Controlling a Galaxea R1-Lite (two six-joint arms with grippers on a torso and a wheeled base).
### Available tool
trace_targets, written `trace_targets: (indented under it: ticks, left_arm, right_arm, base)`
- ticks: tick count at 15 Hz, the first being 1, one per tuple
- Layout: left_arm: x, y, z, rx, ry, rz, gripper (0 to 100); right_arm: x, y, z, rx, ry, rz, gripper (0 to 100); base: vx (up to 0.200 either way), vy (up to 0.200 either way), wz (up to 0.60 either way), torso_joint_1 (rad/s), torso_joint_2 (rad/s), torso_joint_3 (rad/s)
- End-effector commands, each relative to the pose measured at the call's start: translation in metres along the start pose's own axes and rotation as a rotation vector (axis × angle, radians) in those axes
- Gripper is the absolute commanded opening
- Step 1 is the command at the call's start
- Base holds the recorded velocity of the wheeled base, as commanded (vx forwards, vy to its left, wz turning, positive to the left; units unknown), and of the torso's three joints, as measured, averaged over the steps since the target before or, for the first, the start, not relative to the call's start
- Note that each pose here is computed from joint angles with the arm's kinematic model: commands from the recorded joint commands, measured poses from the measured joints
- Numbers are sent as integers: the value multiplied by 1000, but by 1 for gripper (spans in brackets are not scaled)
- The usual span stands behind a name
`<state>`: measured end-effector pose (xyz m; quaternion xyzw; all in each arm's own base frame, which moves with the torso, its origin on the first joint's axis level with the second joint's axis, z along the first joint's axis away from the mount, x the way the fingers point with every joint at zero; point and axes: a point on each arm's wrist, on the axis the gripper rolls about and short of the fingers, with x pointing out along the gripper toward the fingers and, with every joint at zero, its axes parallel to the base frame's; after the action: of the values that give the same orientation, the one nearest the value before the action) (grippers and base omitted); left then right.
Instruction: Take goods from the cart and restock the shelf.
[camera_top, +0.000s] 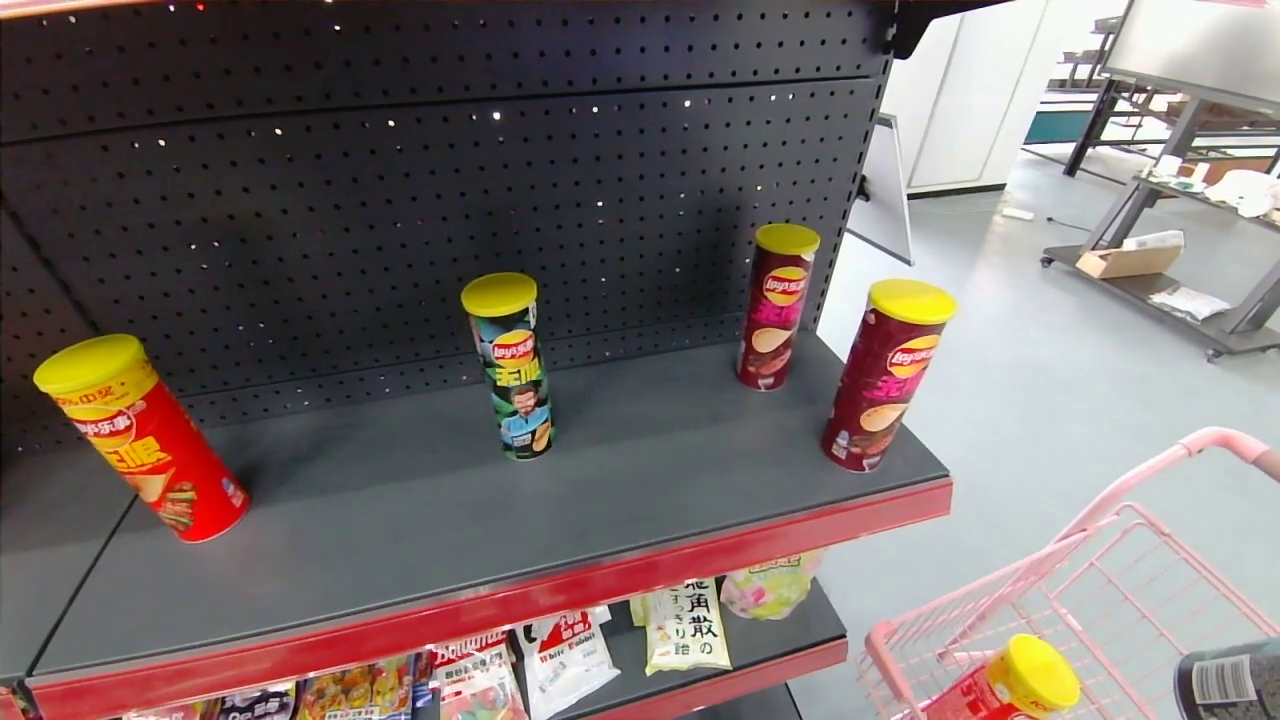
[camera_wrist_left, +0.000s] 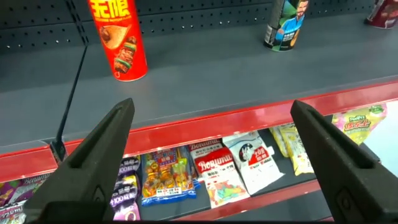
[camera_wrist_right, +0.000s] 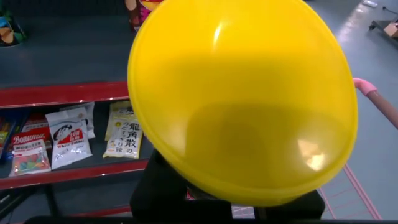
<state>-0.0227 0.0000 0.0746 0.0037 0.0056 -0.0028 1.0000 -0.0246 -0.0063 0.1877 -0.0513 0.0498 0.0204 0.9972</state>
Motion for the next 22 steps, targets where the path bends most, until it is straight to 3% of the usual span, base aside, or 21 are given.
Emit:
trace_targets:
  ticks: [1, 6, 7, 8, 9, 10, 11, 12, 14, 16, 17, 19, 22]
  left_arm:
    - [0, 0, 1, 0, 6, -2, 100]
    - [3, 0, 6, 4, 30, -25, 100]
    - [2, -1, 49, -23, 1, -63, 100]
    - [19, -1, 100, -116, 50, -98, 100]
    - [37, -2, 134, -148, 74, -156, 100]
    - [57, -4, 142, -121, 134, -195, 100]
    - [75, -5, 139, -61, 192, -228, 100]
    - [95, -8, 134, -22, 251, -288, 100]
    - [122, -14, 129, -15, 298, -484, 100]
    - [149, -18, 129, -18, 330, -604, 100]
    - [167, -19, 125, 12, 345, -639, 100]
    - [208, -21, 118, 123, 308, -665, 100]
    - [249, -24, 111, 150, 272, -670, 100]
  right_arm:
    - [-1, 0, -6, -5, -6, 0, 0]
    - [-1, 1, -14, -11, 3, 2, 0]
    - [-2, 1, -14, -20, -3, 0, 0]
    - [-2, 1, -13, -23, -2, -6, 0]
    - [-1, 1, -11, -23, 3, -10, 0]
    - [2, 1, -10, -26, 17, -13, 0]
    - [6, 1, -9, -30, 40, -11, 0]
    - [10, 2, -9, -31, 61, -7, 0]
    - [12, 2, -8, -32, 67, 7, 0]
    - [14, 3, -10, 1, 82, 10, 0]
    - [15, 3, -11, 25, 90, 13, 0]
    - [15, 3, -11, 39, 90, 12, 0]
    - [16, 3, -11, 46, 93, 12, 0]
  base:
    - [0, 0, 0, 0, 0, 0]
    - [0, 0, 0, 0, 0, 0]
    - [0, 0, 0, 0, 0, 0]
    - [0, 0, 0, 0, 0, 0]
    - [0, 0, 0, 0, 0, 0]
    - [0, 0, 0, 0, 0, 0]
    - [0, 0, 0, 0, 0, 0]
    - [0, 0, 0, 0, 0, 0]
    - [0, 0, 0, 0, 0, 0]
    - [0, 0, 0, 0, 0, 0]
    - [0, 0, 0, 0, 0, 0]
    - [0, 0, 0, 0, 0, 0]
    - [0, 0, 0, 0, 0, 0]
